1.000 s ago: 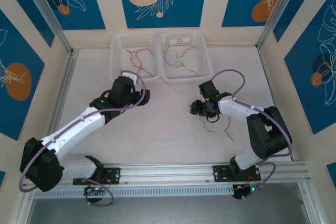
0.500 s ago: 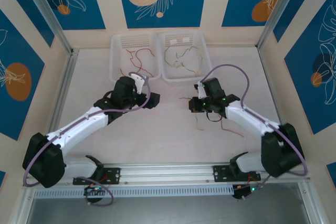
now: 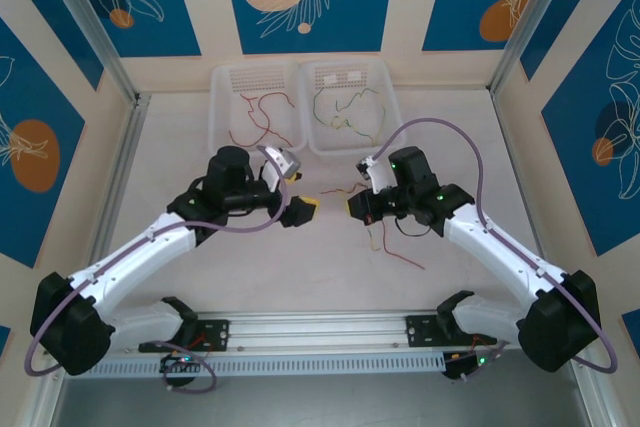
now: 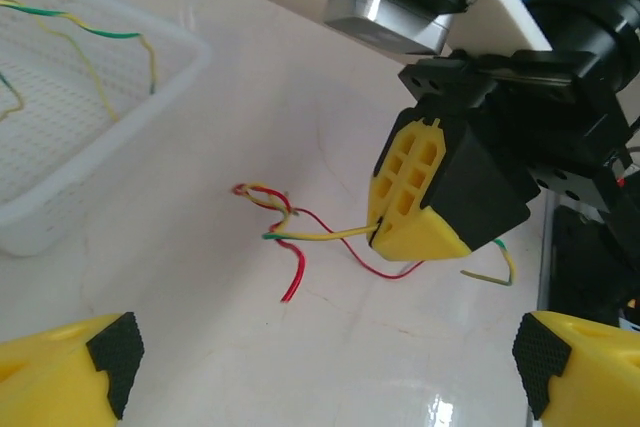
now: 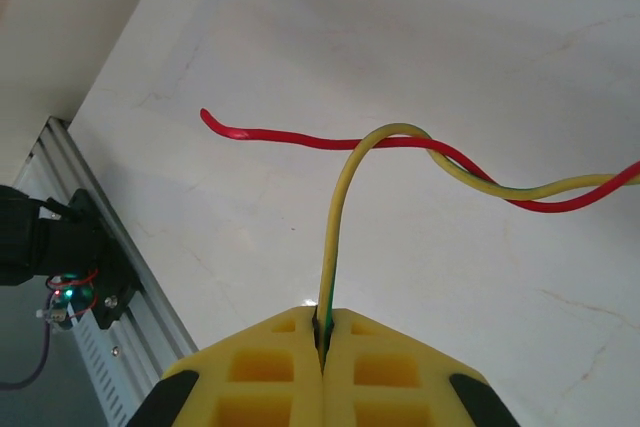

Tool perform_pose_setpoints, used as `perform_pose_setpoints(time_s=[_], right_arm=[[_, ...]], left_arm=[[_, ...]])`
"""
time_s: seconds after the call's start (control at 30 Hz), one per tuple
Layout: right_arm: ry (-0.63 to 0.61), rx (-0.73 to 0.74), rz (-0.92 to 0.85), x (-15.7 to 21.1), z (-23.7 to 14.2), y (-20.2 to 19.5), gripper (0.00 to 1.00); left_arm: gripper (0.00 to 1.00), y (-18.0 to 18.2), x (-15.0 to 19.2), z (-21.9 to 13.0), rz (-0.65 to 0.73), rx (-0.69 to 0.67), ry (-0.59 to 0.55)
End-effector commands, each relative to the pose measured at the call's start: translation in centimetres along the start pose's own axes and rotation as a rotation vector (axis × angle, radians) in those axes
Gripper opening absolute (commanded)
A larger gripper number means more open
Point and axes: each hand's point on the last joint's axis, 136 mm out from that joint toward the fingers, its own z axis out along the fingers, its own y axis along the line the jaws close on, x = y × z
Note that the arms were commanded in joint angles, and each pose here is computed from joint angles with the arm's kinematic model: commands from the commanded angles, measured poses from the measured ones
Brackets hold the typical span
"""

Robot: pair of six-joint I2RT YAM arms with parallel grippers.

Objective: Untangle the cables

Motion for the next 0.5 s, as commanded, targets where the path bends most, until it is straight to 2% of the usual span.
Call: perform_pose_setpoints(time_s=[0.0,0.17,0.3,0.43,0.47], right_arm=[[-0.033,-0.054,-0.078,-1.1,-0.7,2.5,0.0],[-0.029,-0.071,-0.108,-1.2,-0.5,3.5,0.0],[-0.038,-0.072,-0.121,-1.2,-0.6,3.8,0.0],[-0.042,-0.08,-0.137,-1.1,-0.6,4.1,0.0],[-0.041,-0.088,-0.141,-1.0,-0.6,4.3,0.0]], left_arm=[[0.93,-0.9,1.0,0.8,0.016,0.066,0.088],[0.92,-0.8,0.8,2.1,0.012,0.081,0.109],[0.84,-0.5,1.0,3.0,0.008,0.09,0.13],[0.62,0.0,1.9,3.8,0.007,0.095,0.151],[0.52,0.0,2.0,3.9,0.007,0.093,0.15]])
